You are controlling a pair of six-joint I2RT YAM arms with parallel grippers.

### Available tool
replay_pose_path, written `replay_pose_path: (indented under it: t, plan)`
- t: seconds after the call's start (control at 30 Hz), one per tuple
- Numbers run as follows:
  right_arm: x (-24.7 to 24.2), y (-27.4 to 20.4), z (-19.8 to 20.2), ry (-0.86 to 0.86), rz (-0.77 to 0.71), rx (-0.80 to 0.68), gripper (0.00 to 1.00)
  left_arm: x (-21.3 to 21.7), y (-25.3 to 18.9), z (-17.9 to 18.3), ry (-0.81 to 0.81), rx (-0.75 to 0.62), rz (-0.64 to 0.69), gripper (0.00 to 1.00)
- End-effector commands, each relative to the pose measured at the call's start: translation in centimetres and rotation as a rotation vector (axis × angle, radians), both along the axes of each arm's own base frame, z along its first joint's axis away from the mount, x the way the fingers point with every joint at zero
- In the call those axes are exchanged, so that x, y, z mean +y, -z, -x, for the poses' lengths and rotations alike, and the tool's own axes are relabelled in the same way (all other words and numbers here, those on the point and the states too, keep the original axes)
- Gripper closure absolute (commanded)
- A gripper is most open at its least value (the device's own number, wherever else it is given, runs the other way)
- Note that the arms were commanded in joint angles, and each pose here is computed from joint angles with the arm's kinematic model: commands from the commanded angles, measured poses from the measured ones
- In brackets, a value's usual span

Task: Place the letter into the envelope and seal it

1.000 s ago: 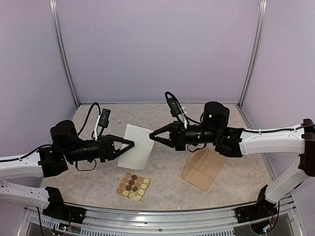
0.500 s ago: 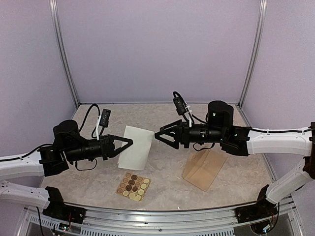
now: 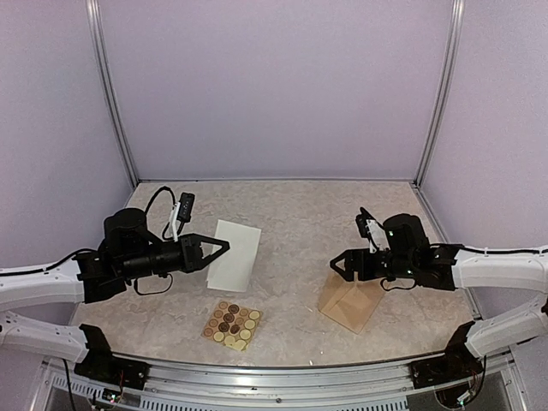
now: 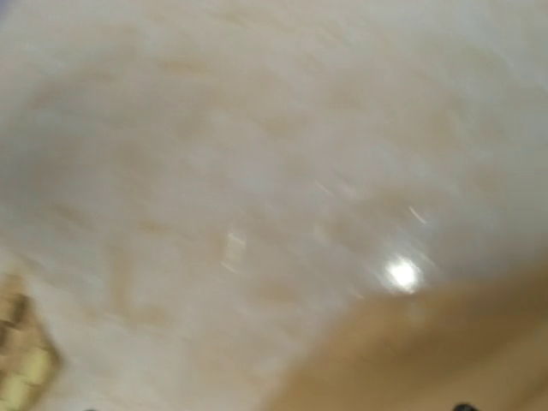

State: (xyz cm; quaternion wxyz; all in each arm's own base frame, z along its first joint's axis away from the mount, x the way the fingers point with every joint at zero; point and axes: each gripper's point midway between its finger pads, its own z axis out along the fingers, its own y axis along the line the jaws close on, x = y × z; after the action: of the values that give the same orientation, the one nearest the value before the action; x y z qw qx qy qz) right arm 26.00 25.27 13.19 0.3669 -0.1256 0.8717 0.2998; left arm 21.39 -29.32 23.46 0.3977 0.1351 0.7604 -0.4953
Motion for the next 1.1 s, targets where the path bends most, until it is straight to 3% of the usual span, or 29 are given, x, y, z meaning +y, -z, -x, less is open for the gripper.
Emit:
replay_pose_path:
  t: [0.0,0.6,0.9,1.07]
  plan:
    - [-2.3,4.4,0.2,0.084,0.099,0.086,0.14,-0.1,-0.2,-0.2,-0.001,0.001,0.022,1.0]
    - [3.4,11.9,3.7,-0.232,0.078,0.167,0.18,0.6,-0.2,0.2,-0.008,0.003,0.044,1.0]
    - [10.4,12.1,5.6,-0.455,0.041,0.147,0.21,1.2,-0.2,0.4,-0.023,0.015,0.055,1.0]
    - [12.4,9.7,5.6,-0.492,-0.023,0.111,0.21,0.8,0.3,0.3,-0.018,0.053,0.075,1.0]
